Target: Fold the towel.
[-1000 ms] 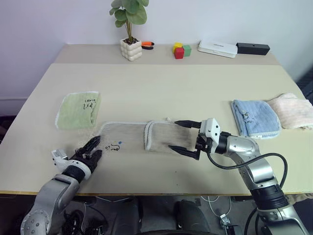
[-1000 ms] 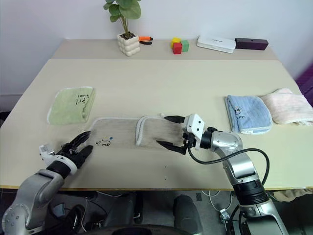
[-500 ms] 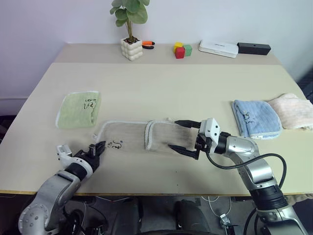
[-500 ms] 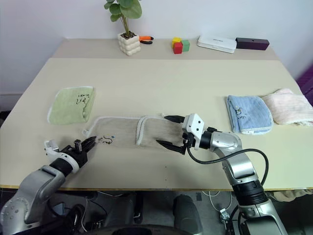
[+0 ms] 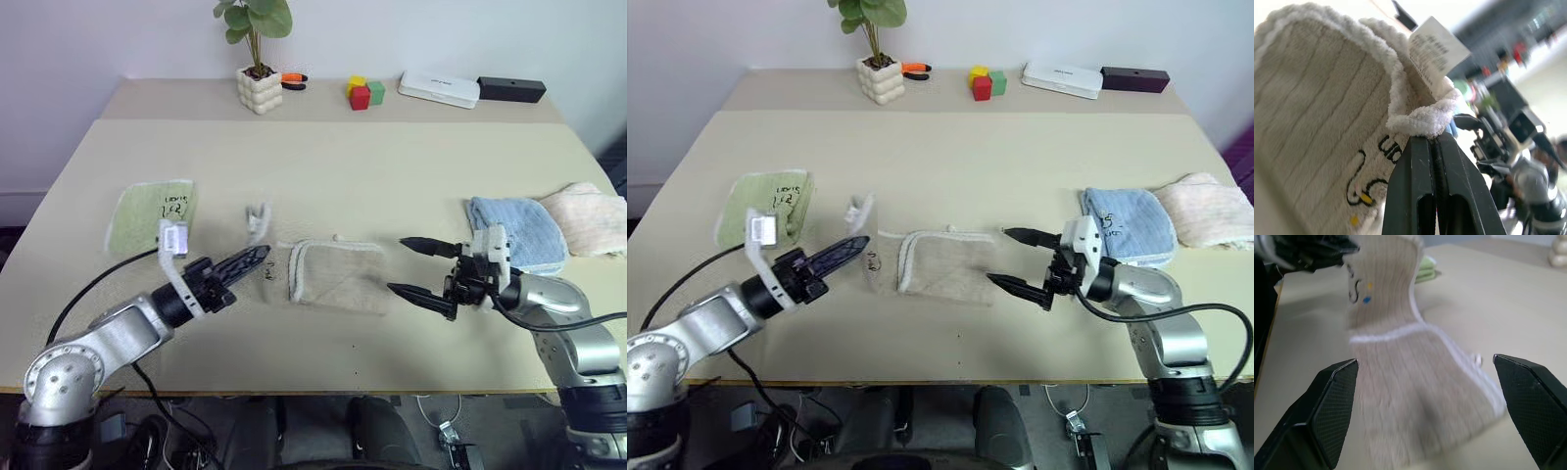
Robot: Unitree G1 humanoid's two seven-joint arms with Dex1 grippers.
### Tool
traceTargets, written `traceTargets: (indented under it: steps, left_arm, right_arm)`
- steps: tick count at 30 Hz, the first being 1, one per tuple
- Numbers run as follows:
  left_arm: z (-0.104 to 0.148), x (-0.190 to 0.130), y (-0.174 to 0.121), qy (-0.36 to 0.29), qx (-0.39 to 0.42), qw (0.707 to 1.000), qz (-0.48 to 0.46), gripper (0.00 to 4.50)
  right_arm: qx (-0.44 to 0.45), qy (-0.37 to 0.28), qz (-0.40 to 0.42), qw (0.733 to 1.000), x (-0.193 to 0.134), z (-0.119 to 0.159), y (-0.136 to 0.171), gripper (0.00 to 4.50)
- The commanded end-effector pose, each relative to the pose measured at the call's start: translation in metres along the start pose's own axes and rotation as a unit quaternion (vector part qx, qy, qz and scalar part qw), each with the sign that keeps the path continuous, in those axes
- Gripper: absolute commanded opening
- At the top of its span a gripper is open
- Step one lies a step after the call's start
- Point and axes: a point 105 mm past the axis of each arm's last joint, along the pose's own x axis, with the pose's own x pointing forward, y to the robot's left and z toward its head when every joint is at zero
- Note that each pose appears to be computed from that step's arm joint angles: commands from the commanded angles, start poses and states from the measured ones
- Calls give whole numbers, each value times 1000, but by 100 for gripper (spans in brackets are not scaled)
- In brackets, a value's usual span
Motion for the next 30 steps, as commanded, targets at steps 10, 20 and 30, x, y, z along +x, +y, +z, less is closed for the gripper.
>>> traceTargets:
  steps: [10, 20, 30]
  left_arm:
    - [-41, 67, -10, 136, 71, 976, -157, 4]
    - [-71, 99, -14, 175, 71, 960, -208, 4]
    - [-95, 113, -18, 204, 73, 952, -214, 4]
  right_arm:
    - [-38, 1, -43, 998, -24, 15, -5, 450]
    - [-36, 6, -64, 997, -28, 11, 1, 450]
    - [-38, 6, -73, 997, -26, 10, 0, 450]
